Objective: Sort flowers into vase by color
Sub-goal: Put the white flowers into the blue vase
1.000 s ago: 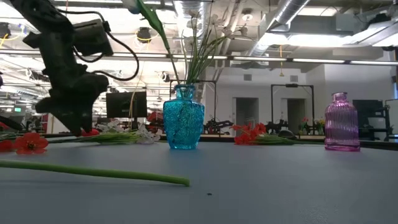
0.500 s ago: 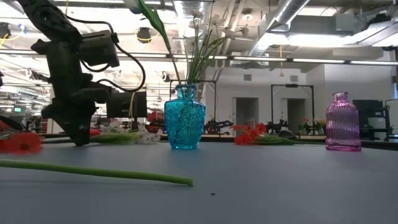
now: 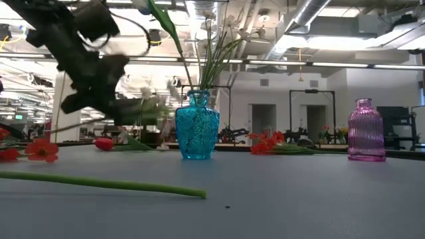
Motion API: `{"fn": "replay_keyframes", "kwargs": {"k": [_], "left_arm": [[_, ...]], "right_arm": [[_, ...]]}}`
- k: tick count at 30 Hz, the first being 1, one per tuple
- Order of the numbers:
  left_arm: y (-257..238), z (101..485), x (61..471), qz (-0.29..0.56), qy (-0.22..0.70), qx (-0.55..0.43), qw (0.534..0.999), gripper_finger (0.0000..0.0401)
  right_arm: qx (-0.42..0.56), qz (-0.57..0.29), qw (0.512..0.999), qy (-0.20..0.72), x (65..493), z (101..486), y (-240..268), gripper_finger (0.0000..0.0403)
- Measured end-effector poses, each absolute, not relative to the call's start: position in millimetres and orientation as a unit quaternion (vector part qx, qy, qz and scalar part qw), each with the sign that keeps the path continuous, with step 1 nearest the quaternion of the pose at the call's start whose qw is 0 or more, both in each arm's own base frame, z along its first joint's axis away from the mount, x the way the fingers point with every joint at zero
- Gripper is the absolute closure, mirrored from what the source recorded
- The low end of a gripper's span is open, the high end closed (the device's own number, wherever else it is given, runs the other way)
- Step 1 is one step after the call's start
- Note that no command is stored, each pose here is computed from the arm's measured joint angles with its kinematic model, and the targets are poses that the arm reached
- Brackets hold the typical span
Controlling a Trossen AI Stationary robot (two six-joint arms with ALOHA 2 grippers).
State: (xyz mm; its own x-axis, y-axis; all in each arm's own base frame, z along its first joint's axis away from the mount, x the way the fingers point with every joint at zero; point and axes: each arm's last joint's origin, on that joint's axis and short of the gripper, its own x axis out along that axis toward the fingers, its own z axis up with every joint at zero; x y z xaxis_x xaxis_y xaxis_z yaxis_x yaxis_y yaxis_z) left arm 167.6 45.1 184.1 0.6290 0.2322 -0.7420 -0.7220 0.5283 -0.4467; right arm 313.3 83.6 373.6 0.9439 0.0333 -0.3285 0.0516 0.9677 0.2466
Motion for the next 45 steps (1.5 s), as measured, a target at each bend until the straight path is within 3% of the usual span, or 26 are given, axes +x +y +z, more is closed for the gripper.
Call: {"fn": "replay_keyframes", "kwargs": {"k": [10,16,27,36,45], "left_arm": [[43.7,237.8,138.0,0.3,0.096,-0.375,0.872,0.04],[39.5,281.0,118.0,0.235,-0.084,-0.312,0.917,0.04],[32.0,327.2,101.5,0.125,-0.291,-0.229,0.921,0.0401],[33.3,353.2,120.2,0.058,-0.333,-0.172,0.925,0.0401],[31.4,401.6,180.5,-0.09,-0.253,-0.083,0.96,0.0401]], "right_arm": [[0.139,-0.005,0.977,0.165,313.3,374.1,84.3,0.0159],[0.139,0.021,0.975,0.17,311.0,373.9,93.1,0.0159],[0.138,0.025,0.975,0.171,310.6,373.9,94.7,0.0159],[0.133,0.028,0.976,0.171,310.0,373.9,96.4,0.0159],[0.128,0.038,0.975,0.177,309.1,371.5,104.5,0.0159]]}}
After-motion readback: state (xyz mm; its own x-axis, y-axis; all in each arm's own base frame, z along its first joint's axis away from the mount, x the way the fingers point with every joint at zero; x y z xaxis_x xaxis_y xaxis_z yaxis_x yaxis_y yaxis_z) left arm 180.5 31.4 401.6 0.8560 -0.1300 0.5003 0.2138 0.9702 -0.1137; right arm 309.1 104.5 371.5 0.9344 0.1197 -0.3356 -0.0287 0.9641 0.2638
